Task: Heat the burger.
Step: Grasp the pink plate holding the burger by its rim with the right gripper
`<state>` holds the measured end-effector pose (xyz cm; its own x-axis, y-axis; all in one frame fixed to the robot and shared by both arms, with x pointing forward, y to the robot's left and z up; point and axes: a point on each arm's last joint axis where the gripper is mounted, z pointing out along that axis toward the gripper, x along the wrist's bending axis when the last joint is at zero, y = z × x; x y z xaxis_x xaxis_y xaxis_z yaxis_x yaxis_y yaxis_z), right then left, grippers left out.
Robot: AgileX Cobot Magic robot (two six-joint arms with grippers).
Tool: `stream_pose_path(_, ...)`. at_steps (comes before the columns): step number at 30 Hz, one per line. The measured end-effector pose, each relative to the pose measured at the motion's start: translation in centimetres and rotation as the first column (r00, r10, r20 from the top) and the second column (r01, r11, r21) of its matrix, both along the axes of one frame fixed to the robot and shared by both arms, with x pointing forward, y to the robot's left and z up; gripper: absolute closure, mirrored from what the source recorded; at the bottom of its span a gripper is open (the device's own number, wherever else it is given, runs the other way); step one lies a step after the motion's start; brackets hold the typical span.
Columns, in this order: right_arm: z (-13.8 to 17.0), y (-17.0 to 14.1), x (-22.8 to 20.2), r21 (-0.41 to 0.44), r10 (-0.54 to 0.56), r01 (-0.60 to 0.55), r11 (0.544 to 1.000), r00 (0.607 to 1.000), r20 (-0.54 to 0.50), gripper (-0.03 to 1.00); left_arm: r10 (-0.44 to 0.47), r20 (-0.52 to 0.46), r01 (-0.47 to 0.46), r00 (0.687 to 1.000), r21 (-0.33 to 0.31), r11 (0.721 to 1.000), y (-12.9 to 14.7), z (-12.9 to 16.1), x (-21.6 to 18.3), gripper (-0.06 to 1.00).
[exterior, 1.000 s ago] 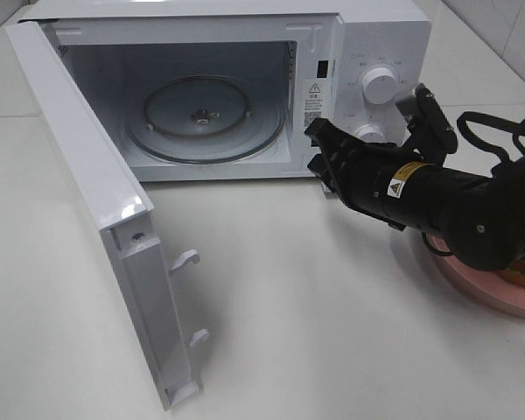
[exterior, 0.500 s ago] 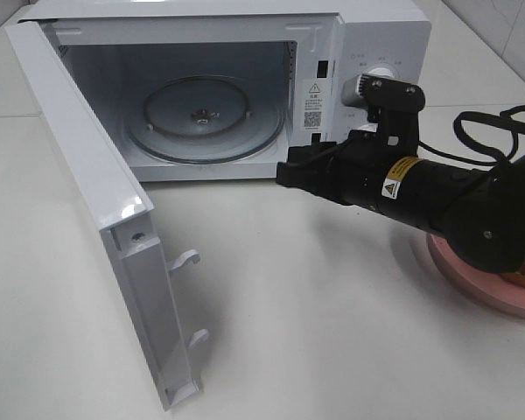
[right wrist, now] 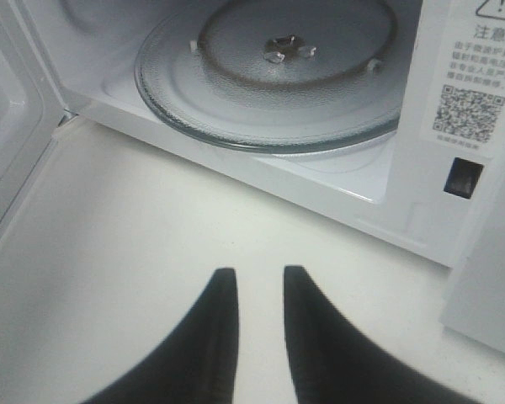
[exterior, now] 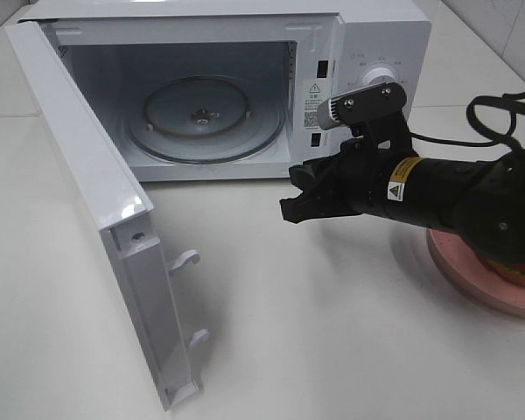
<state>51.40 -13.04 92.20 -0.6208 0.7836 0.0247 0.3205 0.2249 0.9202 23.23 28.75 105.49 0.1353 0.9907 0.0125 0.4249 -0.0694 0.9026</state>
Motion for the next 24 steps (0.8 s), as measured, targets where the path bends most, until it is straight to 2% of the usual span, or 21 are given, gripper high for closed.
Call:
stream_pose_path(4, 0.5, -0.4, -0.3, -0.041, -0.013, 0.011, 0.999, 0.999, -0.032, 0.76, 0.0, 0.0, 0.0, 1.0, 0.0, 1.0, 0.0, 0.0, 0.0, 0.94)
stream_pose_path(6, 0.8, -0.8, -0.7, -0.098, -0.03, 0.023, 0.995, 0.996, -0.078, 0.76, 0.0, 0.0, 0.0, 1.0, 0.0, 1.0, 0.0, 0.0, 0.0, 0.94)
stream_pose_path(9, 1.0, -1.1, -0.9, -0.132, -0.042, 0.028, 0.991, 0.993, -0.106, 0.76, 0.0, 0.0, 0.0, 1.0, 0.0, 1.0, 0.0, 0.0, 0.0, 0.94)
stream_pose_path(11, 1.6, -1.7, -1.1, -0.22, -0.083, 0.043, 0.975, 0.981, -0.177, 0.76, 0.0, 0.0, 0.0, 1.0, 0.0, 1.0, 0.0, 0.0, 0.0, 0.94)
stream_pose_path(17, 3.0, -2.1, -0.9, -0.298, -0.134, 0.062, 0.952, 0.964, -0.228, 0.76, 0.0, 0.0, 0.0, 1.0, 0.0, 1.0, 0.0, 0.0, 0.0, 0.94)
stream_pose_path(19, 4.1, -2.5, -0.6, -0.372, -0.204, 0.081, 0.925, 0.931, -0.304, 0.75, 0.0, 0.0, 0.0, 1.0, 0.0, 1.0, 0.0, 0.0, 0.0, 0.94)
stream_pose_path(22, 4.2, -2.6, -0.5, -0.391, -0.225, 0.084, 0.917, 0.917, -0.329, 0.75, 0.0, 0.0, 0.0, 1.0, 0.0, 1.0, 0.0, 0.0, 0.0, 0.94)
stream_pose_path(24, 4.7, -2.8, -0.7, -0.436, -0.291, 0.091, 0.895, 0.861, -0.417, 0.73, 0.0, 0.0, 0.0, 1.0, 0.0, 1.0, 0.0, 0.0, 0.0, 0.94)
